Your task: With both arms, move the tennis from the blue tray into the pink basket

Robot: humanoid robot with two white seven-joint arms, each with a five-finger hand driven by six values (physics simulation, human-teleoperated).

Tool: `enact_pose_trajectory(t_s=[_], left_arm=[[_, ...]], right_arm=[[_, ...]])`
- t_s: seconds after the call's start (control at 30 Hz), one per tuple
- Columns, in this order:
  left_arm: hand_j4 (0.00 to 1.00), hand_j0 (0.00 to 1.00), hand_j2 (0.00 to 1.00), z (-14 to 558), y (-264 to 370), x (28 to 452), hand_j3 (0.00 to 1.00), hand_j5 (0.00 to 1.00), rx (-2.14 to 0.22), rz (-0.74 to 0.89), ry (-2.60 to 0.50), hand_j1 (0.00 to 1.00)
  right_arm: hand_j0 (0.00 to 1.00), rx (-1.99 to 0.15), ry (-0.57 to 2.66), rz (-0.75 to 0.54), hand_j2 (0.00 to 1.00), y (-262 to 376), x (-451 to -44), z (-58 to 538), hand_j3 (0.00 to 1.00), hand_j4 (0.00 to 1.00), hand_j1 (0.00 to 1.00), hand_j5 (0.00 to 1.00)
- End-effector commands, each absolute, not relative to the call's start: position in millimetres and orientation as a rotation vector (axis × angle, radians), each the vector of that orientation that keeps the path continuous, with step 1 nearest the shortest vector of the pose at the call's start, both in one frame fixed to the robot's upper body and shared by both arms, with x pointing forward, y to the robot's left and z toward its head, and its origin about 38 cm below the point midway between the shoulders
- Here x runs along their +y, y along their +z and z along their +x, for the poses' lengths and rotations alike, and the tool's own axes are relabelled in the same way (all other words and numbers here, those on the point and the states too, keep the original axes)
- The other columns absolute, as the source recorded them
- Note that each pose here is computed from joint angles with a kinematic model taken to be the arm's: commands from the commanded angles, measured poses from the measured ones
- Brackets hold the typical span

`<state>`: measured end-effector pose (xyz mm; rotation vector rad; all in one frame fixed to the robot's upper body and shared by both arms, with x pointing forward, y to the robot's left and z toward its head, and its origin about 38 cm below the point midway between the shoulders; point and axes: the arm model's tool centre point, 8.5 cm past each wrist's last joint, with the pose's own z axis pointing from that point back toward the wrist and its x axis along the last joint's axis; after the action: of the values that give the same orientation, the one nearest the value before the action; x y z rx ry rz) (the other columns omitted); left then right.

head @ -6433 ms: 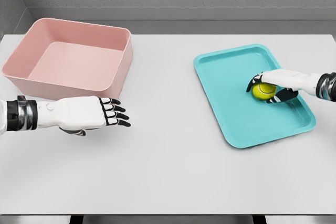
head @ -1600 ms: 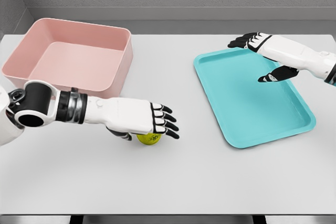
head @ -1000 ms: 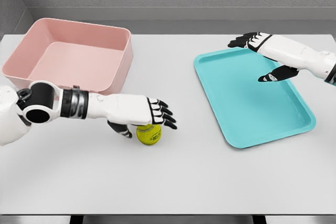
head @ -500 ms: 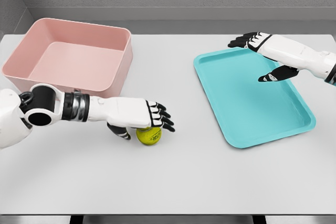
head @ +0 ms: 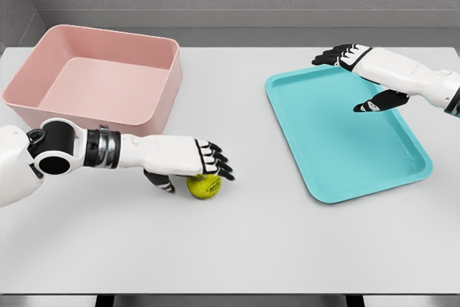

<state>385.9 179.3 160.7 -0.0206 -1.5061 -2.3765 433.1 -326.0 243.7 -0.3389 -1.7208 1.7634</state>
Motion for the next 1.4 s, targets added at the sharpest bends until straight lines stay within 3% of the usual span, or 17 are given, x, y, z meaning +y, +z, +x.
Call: enact_pose_trajectory(t_s=[0.0, 0.57, 0.63, 0.7, 0.87, 1.37], left_arm=[[1.00, 1.00, 1.00, 387, 160, 177, 1.00, 1.00, -1.518, -0.027, -2.362, 1.00], [1.00, 1.00, 1.00, 384, 154, 168, 1.00, 1.00, -1.528, -0.042, -2.368, 1.00], [0.93, 0.93, 0.93, 383, 153, 169, 0.93, 0.93, -1.527, -0.044, -2.368, 0.93], [0.72, 0.72, 0.72, 383, 153, 169, 0.72, 0.72, -1.524, -0.044, -2.368, 0.72], [0.54, 0.54, 0.54, 383, 153, 170, 0.54, 0.54, -1.520, -0.040, -2.370, 0.54], [0.51, 0.51, 0.51, 388, 171, 180, 0.51, 0.51, -1.570, 0.012, -2.328, 0.51]], right_arm=[[1.00, -1.726, 1.754, -0.338, 1.00, 245, -327, 433, 1.00, 1.00, 1.00, 1.00], [1.00, -1.723, 1.754, -0.340, 1.00, 245, -328, 433, 1.00, 1.00, 1.00, 1.00], [1.00, -1.722, 1.754, -0.341, 1.00, 245, -328, 433, 1.00, 1.00, 1.00, 1.00], [1.00, -1.722, 1.754, -0.341, 1.00, 245, -328, 433, 1.00, 1.00, 1.00, 1.00], [1.00, -1.722, 1.755, -0.339, 1.00, 244, -328, 433, 1.00, 1.00, 1.00, 1.00], [1.00, -1.723, 1.755, -0.341, 1.00, 245, -328, 433, 1.00, 1.00, 1.00, 1.00]])
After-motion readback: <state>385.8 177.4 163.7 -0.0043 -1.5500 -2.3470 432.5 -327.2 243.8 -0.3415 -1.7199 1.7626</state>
